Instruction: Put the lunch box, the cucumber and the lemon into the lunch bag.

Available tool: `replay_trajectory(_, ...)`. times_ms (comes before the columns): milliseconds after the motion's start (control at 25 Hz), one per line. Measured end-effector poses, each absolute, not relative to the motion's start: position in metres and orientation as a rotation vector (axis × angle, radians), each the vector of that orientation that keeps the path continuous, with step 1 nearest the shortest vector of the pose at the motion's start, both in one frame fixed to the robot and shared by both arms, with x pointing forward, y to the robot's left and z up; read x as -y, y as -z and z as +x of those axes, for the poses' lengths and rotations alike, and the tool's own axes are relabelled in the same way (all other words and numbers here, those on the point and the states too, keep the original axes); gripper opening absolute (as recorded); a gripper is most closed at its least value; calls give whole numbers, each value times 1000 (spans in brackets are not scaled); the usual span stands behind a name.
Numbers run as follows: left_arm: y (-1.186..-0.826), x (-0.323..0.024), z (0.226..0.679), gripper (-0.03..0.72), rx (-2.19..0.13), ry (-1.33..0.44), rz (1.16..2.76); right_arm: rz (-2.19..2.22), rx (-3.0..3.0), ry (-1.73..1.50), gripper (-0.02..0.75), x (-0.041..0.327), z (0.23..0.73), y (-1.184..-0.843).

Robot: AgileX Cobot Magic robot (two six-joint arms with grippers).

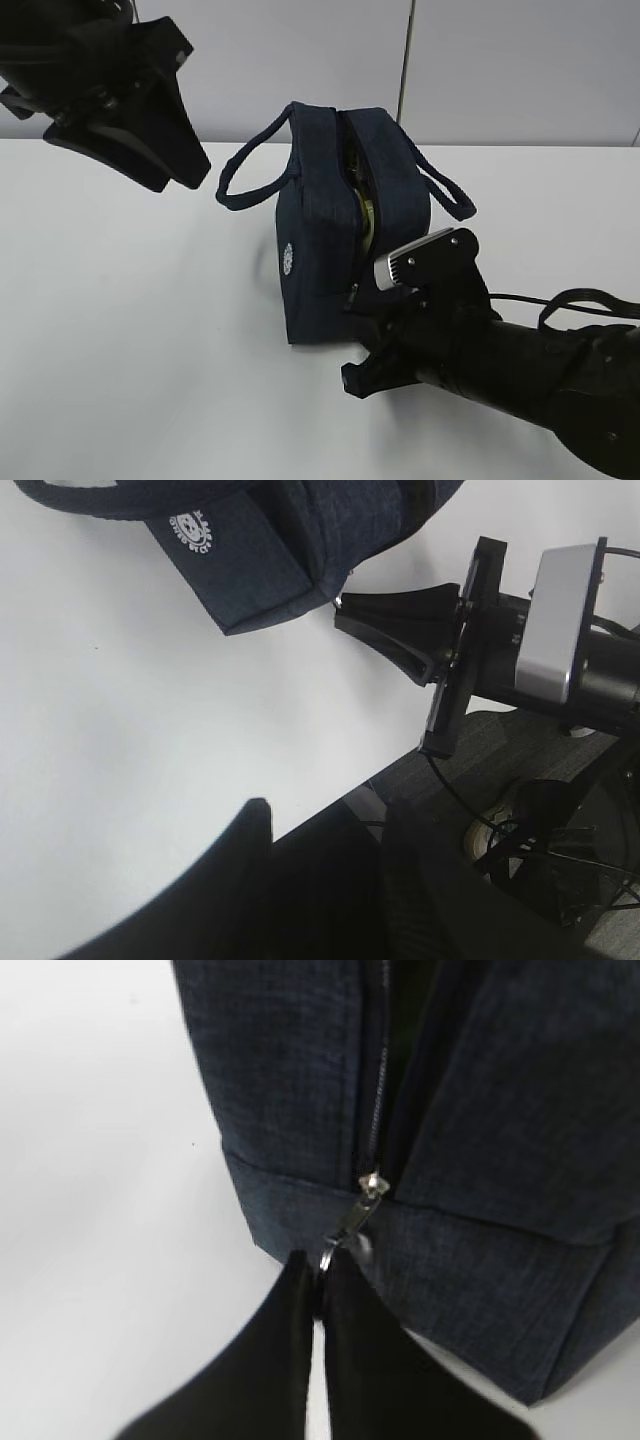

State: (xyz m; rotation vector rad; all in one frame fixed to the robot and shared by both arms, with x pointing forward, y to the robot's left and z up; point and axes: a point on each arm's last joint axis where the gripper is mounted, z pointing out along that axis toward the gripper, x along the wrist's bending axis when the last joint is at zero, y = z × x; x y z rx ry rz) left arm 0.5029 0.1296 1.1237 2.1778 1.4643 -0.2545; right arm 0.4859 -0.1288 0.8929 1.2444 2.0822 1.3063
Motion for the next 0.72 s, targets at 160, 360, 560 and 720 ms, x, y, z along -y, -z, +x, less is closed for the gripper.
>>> replay_trajectory(160, -1124, -130, 503, 249, -1464, 254, 2178, 1258, -2104, -1277, 0, 130, 485, -891)
replay_trajectory(360, -1124, -130, 503, 249, -1464, 254, 2178, 1271, -2124, -1249, 0, 130, 484, -889)
replay_trajectory(560, -1124, -130, 503, 249, -1464, 254, 2178, 1272, -2126, -1246, 0, 131, 484, -888)
replay_trajectory(720, -1124, -130, 503, 249, -1464, 254, 2178, 1267, -2118, -1257, 0, 130, 484, -889)
